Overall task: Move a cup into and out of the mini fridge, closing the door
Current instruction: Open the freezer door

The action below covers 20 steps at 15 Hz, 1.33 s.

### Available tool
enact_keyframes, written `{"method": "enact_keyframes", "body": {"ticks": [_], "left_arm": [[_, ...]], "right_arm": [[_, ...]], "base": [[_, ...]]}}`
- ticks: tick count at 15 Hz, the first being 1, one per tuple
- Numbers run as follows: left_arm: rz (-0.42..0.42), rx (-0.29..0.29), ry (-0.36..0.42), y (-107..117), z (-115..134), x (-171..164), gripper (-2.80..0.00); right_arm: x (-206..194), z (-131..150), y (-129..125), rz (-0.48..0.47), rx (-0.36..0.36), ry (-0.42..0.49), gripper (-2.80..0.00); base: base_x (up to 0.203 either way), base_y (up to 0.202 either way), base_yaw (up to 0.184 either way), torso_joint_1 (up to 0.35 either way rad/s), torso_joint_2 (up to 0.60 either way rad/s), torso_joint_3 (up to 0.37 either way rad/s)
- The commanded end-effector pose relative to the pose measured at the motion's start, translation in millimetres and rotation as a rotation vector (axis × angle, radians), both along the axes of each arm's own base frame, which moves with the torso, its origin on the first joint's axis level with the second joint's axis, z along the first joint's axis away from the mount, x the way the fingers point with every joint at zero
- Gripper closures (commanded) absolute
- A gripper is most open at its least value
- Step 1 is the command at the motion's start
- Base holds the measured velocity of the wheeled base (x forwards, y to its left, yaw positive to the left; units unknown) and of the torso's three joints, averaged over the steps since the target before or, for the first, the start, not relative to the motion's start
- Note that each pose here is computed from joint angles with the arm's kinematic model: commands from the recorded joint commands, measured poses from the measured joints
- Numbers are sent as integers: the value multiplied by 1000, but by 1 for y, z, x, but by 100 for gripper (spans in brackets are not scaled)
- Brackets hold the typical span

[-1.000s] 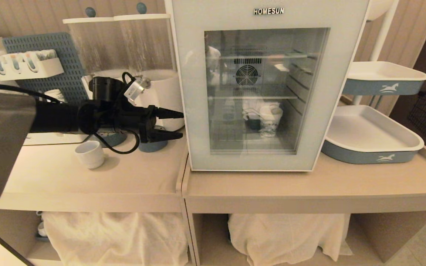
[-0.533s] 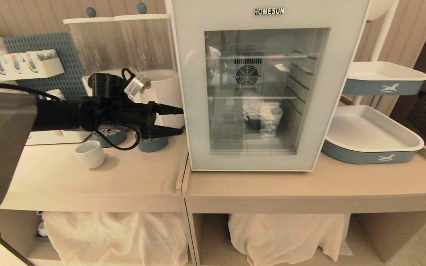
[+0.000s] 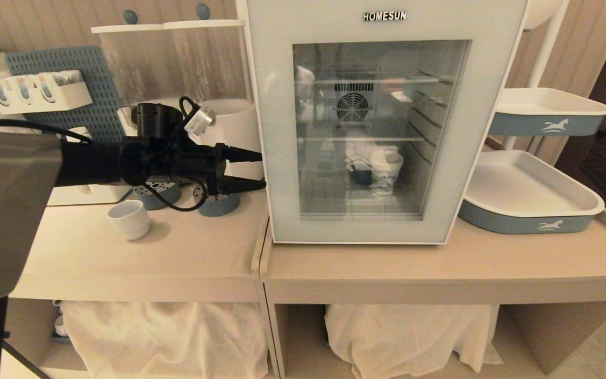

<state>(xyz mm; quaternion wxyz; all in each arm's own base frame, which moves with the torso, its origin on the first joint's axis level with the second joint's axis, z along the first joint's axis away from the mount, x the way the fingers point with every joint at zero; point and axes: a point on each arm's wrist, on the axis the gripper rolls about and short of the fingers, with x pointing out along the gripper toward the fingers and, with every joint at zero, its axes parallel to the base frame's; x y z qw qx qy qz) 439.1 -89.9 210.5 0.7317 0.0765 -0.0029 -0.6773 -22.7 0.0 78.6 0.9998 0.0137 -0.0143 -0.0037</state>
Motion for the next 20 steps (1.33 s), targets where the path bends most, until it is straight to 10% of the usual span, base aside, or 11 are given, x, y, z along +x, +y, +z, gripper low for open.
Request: {"method": "enact_keyframes", "body": {"ticks": [1, 20], "left_arm": [[-21, -4, -2, -5, 0, -1, -280], [-72, -18, 67, -1, 27, -63, -280]], "right_arm": [[1, -4, 0, 0, 0, 15, 0], [1, -4, 0, 0, -1, 13, 0]], "base": [[0, 0, 0, 0, 0, 0], [0, 0, 0, 0, 0, 0]]}}
